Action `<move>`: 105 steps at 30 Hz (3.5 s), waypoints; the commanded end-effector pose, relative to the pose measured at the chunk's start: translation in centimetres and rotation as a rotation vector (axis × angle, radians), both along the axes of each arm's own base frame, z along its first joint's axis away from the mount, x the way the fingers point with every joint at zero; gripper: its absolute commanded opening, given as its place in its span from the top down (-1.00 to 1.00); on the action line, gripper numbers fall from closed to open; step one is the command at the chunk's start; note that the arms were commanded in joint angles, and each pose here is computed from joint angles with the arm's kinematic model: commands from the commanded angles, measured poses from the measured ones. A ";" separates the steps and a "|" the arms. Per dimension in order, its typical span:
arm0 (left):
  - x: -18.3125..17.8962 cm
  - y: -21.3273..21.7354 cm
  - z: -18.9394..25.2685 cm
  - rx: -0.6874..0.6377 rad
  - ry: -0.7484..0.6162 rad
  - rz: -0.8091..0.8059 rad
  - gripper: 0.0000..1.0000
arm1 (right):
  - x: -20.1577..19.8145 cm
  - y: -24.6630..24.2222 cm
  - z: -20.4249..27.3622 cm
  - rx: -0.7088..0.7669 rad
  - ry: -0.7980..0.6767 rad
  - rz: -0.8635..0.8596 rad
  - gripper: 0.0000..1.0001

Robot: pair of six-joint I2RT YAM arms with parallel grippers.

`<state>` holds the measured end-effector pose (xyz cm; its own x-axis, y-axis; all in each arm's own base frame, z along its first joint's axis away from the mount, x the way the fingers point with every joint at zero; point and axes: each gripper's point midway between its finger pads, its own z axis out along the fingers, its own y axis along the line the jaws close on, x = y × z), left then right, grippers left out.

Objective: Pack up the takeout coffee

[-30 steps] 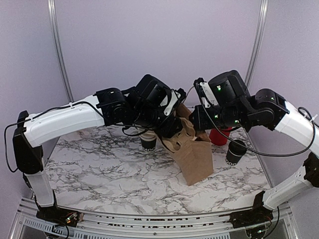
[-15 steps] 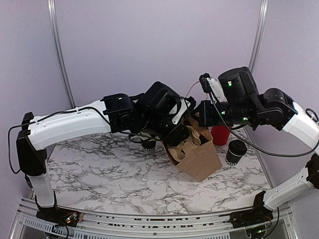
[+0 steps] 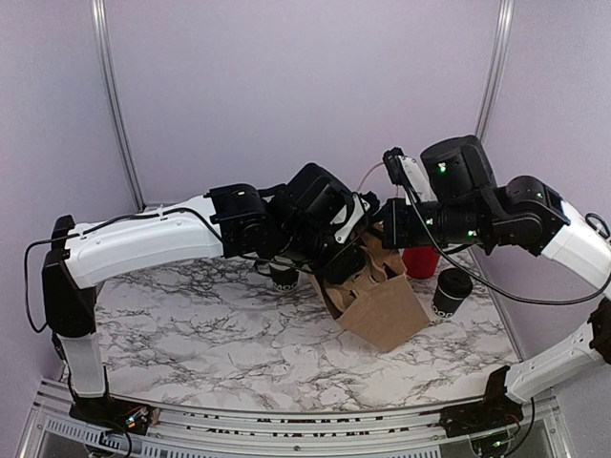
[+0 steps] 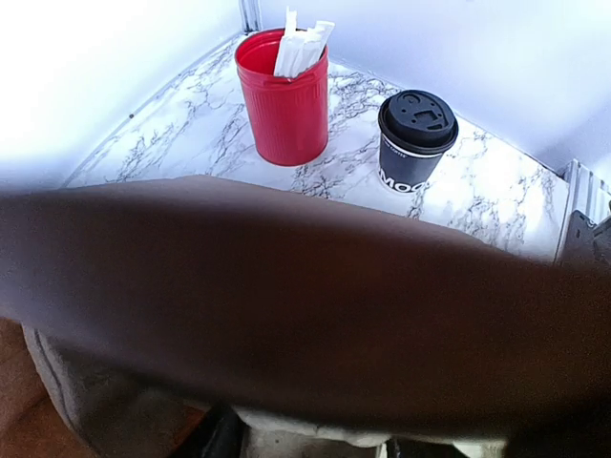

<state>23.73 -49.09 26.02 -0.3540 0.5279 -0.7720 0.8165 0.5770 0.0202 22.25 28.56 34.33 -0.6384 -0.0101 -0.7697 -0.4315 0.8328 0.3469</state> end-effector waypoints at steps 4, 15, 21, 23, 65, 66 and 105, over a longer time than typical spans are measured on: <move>-0.4 -0.6 0.5 -0.008 -0.009 -0.028 -0.02 | 0.2 -0.1 2.5 0.101 -0.034 -0.002 1.00; -2.7 -0.8 -1.7 0.107 -0.039 -0.172 -0.02 | 0.3 0.5 2.0 0.089 -0.015 0.042 1.00; -3.2 -0.5 -1.9 0.182 -0.082 -0.227 -0.02 | 0.2 1.0 1.4 0.066 -0.009 0.075 1.00; -3.5 -0.4 -1.4 0.180 -0.076 -0.243 -0.03 | 0.2 1.1 0.7 0.040 0.002 0.073 1.00; -3.1 1.0 6.4 0.001 -0.022 -0.117 -0.98 | 2.0 -1.5 0.0 -0.018 -0.017 -0.077 1.00; -3.0 1.2 6.8 -0.010 -0.028 -0.111 -0.98 | 2.1 -1.6 0.0 -0.020 -0.018 -0.080 1.00; 0.1 12.9 14.9 -0.632 0.247 0.383 -0.74 | 4.8 -1.6 0.3 -0.047 -0.029 -0.109 1.00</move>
